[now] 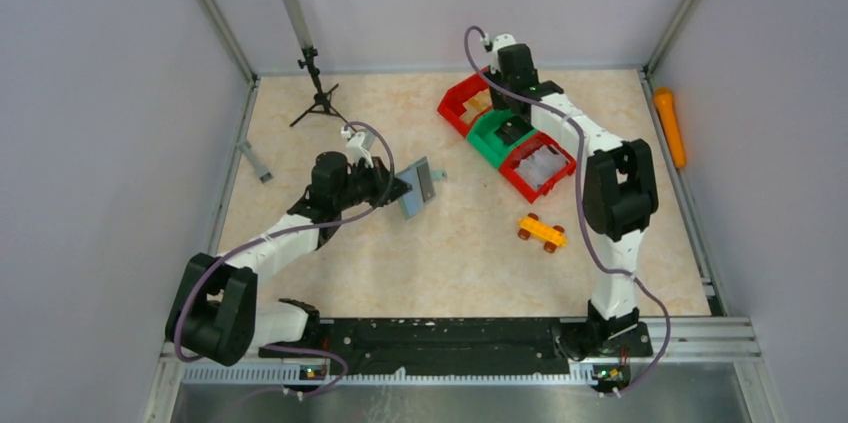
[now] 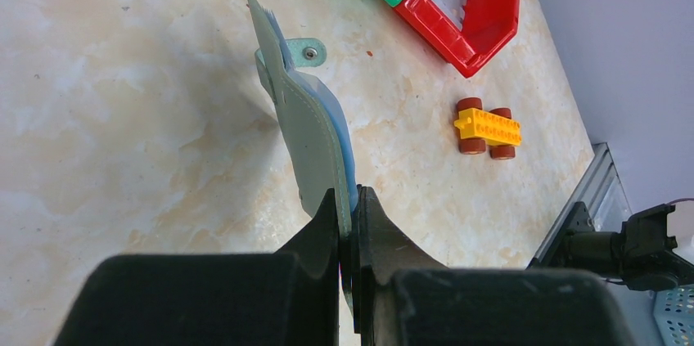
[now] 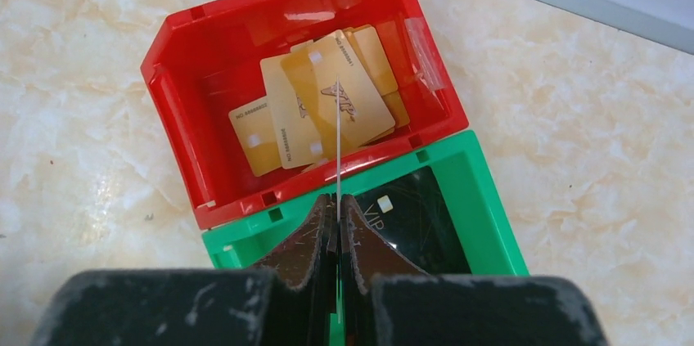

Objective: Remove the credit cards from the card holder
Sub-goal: Place the credit card in the storage box.

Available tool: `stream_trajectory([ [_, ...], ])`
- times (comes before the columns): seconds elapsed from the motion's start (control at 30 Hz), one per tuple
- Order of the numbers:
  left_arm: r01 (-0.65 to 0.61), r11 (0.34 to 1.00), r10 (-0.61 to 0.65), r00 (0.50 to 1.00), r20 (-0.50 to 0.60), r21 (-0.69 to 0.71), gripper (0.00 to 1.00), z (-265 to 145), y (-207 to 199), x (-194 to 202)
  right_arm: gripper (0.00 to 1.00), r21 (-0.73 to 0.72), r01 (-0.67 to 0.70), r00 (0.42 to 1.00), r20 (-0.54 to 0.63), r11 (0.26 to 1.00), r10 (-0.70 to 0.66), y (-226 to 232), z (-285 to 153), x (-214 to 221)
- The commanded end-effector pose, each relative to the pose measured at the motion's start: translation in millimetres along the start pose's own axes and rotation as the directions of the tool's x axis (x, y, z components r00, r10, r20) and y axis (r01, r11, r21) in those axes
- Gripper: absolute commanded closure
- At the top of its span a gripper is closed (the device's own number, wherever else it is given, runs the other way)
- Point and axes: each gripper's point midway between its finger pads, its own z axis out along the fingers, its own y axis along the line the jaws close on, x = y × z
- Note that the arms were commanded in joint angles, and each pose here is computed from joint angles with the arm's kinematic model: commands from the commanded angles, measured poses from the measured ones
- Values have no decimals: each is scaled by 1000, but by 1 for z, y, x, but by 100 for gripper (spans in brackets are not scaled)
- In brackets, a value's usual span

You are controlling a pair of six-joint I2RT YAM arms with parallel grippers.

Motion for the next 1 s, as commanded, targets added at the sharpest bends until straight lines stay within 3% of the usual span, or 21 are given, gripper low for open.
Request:
stream_trajectory([
  [0.0,-53,997,49,996,70,59,100,0,-15,-21,100,-18,44,991,127,999,-41,8,3,-43],
  [0.27,-54,996,50,996,70,64,100,0,-16,-21,100,-31,114,978,181,993,-106,21,39,-50],
  [0.5,-55,996,51,996,69,63,100,0,-16,-21,100,-79,150,986,83,986,-143,31,64,-17],
  [0.83,-50,996,46,997,59,70,100,1,-17,-20,100,-139,207,964,-139,968,-226,35,29,42],
  [0.97,-49,996,45,997,59,72,100,1,-17,-20,100,-127,220,960,-146,967,-237,34,9,47],
])
